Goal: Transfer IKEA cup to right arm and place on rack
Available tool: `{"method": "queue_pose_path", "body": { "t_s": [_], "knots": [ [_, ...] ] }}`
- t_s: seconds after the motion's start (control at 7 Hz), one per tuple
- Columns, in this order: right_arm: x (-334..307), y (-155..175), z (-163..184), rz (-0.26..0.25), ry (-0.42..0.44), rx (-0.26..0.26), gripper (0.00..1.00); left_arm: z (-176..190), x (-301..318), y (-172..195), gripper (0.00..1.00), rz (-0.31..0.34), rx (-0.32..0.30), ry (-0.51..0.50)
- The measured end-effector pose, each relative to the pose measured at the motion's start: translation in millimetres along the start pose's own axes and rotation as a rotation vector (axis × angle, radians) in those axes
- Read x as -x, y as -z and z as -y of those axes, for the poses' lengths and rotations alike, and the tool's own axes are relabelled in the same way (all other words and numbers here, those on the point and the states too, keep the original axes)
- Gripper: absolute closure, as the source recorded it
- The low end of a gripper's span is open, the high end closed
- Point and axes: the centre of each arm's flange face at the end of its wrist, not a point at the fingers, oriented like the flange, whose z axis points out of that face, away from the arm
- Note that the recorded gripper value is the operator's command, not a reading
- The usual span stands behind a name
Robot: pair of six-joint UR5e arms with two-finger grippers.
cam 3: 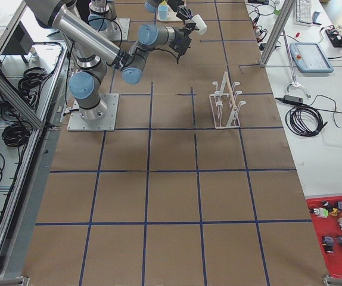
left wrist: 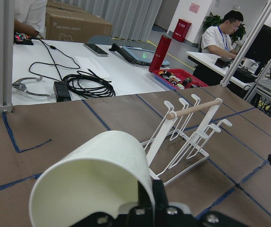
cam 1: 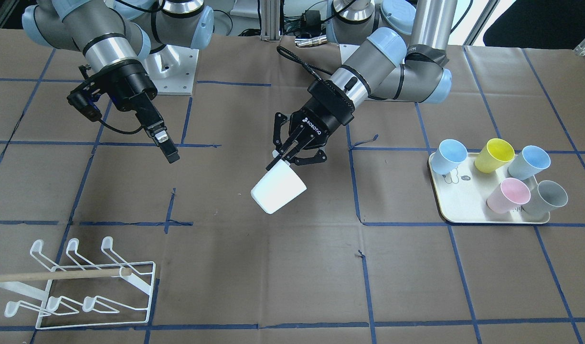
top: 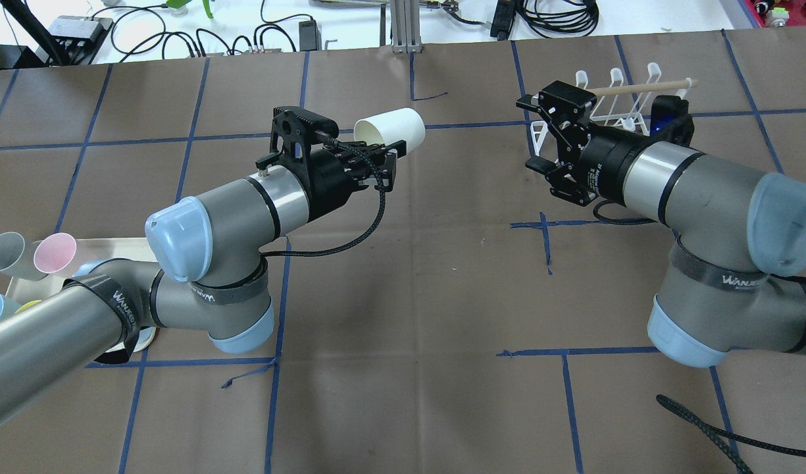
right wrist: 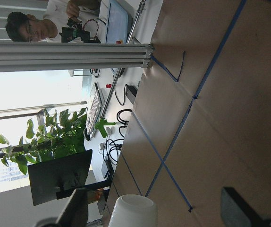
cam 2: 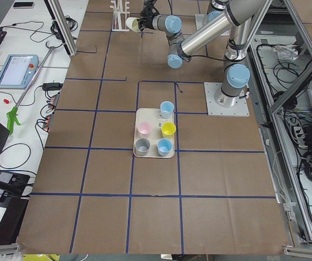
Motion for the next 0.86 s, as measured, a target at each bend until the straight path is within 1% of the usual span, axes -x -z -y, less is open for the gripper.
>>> {"method": "queue_pose_path", "body": {
  "t_s": [0.14, 0.29, 0.43, 0.57, 0.71, 0.86],
  "knots": [
    [-2.4, -4.5, 4.5, 0.011, -0.003, -0.062, 0.0, -0.7, 0.2, -0.6, 1.0, 0.0, 0.002, 0.001],
    [-3.9, -12.4, -1.5, 0.022, 0.011, -0.072, 0.0, -1.4, 0.2, -1.3, 1.0, -0.001, 0.004, 0.001],
    [-4.5, -25.6, -17.0, 0.035, 0.038, -0.039, 0.01, -1.8, 0.1, -1.6, 1.0, -0.002, 0.004, 0.002],
    [-3.8, -39.3, -32.9, 0.062, 0.073, -0.008, 0.01, -2.2, 0.1, -1.8, 1.0, -0.002, 0.005, 0.003],
    [-5.2, -50.5, -43.3, 0.087, 0.081, 0.012, 0.01, -2.3, 0.1, -1.8, 1.0, -0.002, 0.005, 0.004],
    [-9.3, -58.5, -48.2, 0.105, 0.05, 0.024, 0.01, -2.2, 0.0, -1.7, 1.0, -0.002, 0.005, 0.005]
  ]
}}
